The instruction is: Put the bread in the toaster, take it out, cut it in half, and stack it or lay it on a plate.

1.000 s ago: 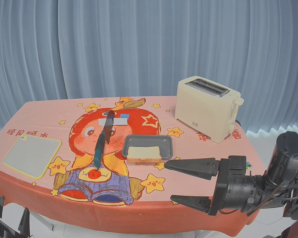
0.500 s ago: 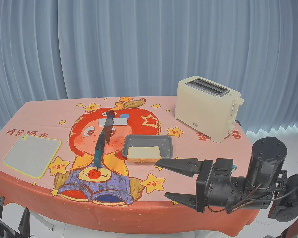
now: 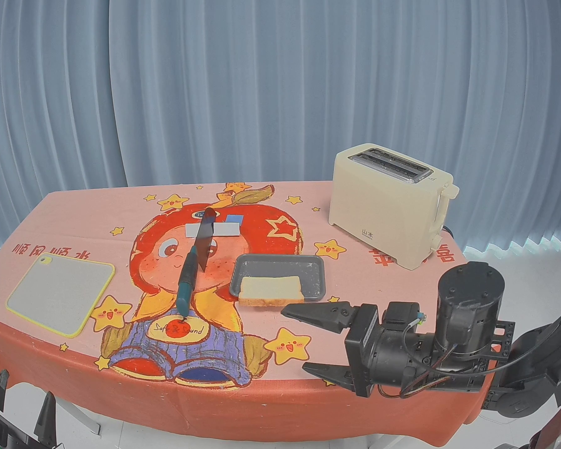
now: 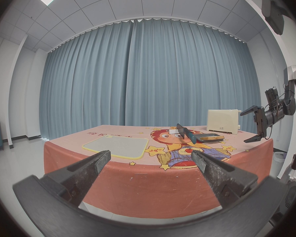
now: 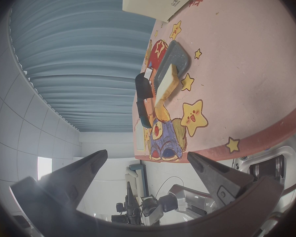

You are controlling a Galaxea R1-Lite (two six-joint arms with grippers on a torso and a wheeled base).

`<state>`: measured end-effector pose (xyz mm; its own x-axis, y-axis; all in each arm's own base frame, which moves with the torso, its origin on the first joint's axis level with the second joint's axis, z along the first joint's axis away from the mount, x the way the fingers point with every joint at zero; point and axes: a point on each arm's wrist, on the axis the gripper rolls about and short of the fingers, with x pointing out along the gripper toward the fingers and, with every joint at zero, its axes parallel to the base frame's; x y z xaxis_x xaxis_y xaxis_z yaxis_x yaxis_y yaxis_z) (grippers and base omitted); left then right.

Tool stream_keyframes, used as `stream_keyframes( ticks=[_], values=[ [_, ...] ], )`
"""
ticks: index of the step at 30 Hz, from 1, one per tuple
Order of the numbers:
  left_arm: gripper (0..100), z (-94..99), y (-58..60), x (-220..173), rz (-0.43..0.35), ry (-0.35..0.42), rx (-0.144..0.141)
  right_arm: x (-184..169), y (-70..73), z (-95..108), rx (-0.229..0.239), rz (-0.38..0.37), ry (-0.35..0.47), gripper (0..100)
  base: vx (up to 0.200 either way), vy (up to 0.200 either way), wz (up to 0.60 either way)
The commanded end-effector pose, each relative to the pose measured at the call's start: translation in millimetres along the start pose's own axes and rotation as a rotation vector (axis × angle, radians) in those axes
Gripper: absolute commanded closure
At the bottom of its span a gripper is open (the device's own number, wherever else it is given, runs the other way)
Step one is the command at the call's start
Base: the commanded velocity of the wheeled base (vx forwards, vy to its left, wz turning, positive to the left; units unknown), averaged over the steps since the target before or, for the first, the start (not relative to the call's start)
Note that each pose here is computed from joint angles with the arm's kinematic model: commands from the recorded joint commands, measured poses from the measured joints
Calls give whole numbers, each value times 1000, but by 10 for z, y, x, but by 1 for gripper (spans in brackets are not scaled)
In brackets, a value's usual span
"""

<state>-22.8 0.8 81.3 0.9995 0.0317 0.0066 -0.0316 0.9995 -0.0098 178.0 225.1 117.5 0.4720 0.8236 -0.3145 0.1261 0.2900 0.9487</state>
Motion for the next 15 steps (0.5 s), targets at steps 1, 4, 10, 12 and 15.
stream_keyframes(
  ticks=[1, 4, 10, 12, 15],
  values=[
    [0, -48, 0, 14, 1, 19, 1, 56, -38, 5, 4, -16, 2, 0, 0, 0, 0],
    [0, -48, 0, 14, 1, 19, -1, 59, -42, 5, 4, -18, 3, 0, 0, 0, 0],
    [0, -48, 0, 14, 1, 19, 1, 62, -46, 37, 9, -18, -8, 0, 0, 0, 0],
    [0, -48, 0, 14, 1, 19, -1, 60, -49, 50, 12, -20, -9, 0, 0, 0, 0],
    [0, -48, 0, 14, 1, 19, 1, 64, -44, 61, 13, -17, -14, 0, 0, 0, 0]
  ],
)
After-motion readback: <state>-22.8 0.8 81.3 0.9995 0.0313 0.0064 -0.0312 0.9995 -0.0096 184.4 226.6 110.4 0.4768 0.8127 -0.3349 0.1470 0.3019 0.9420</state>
